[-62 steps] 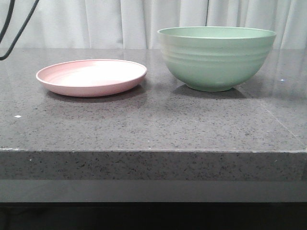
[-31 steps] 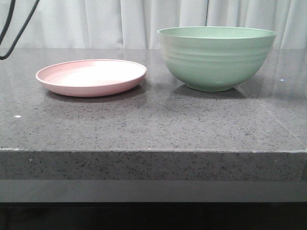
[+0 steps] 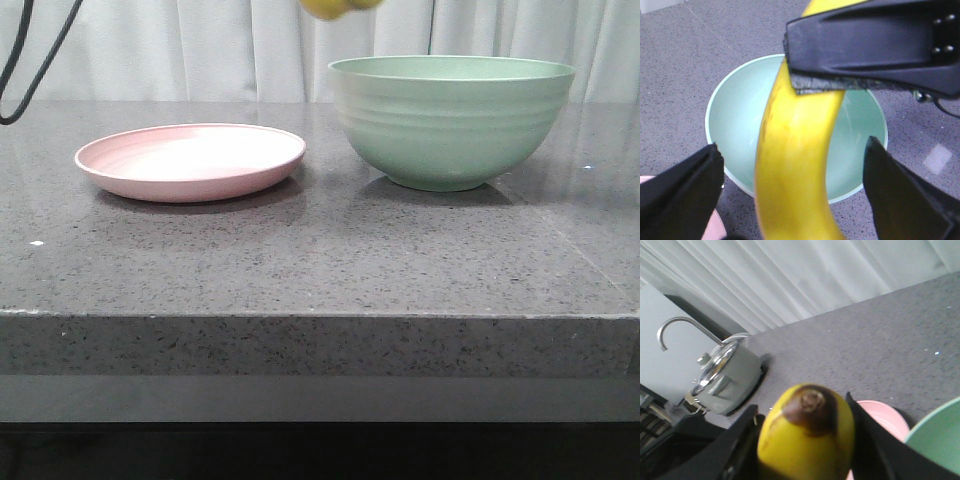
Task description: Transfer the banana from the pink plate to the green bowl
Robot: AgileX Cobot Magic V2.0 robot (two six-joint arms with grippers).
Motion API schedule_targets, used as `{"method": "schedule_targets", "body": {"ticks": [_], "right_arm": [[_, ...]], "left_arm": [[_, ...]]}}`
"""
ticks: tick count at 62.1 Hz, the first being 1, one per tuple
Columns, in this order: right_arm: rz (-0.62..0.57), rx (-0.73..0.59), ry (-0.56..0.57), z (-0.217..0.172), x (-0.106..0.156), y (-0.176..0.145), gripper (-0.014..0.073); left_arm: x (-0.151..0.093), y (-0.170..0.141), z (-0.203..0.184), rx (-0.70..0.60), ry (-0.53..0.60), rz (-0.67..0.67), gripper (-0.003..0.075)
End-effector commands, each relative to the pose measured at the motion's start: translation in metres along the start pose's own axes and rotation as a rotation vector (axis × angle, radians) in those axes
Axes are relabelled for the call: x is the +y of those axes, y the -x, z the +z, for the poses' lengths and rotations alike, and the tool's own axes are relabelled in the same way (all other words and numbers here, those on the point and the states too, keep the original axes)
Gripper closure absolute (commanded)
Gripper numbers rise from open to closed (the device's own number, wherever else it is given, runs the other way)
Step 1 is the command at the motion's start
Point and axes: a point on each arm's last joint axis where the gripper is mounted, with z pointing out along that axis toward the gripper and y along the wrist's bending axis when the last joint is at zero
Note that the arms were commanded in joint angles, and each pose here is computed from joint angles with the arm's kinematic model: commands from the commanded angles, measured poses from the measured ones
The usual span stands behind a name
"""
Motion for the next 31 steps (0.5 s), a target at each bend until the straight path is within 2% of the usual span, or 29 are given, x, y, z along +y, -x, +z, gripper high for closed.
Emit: {"method": "schedule_targets", "body": {"ticks": [1,18,26,31], "right_arm": [[-0.046,-0.083,0.028,-0.016,0.017,0.022,0.0344],[-0.079,-0.135,-0.066,-0.026,0.003,0.037,0.0344],[-0.150,-0.141,-0.061,-0.031,0.012,0.052,0.0344],[-0.228,-0.113,-0.099,-0.033,0.019,0.061,0.0344]], "left_arm": [[-0.007,0.022,-0.022,-0.137,0.000,-0.006,0.0192],[-0.007,0.022,-0.022,-0.133,-0.001,-0.006,0.0245],[-0.007,0.022,-0.022,-0.132,-0.002,-0.006,0.0263],[-0.007,0.022,-0.022,-0.132,-0.002,-0.006,0.0274]]}}
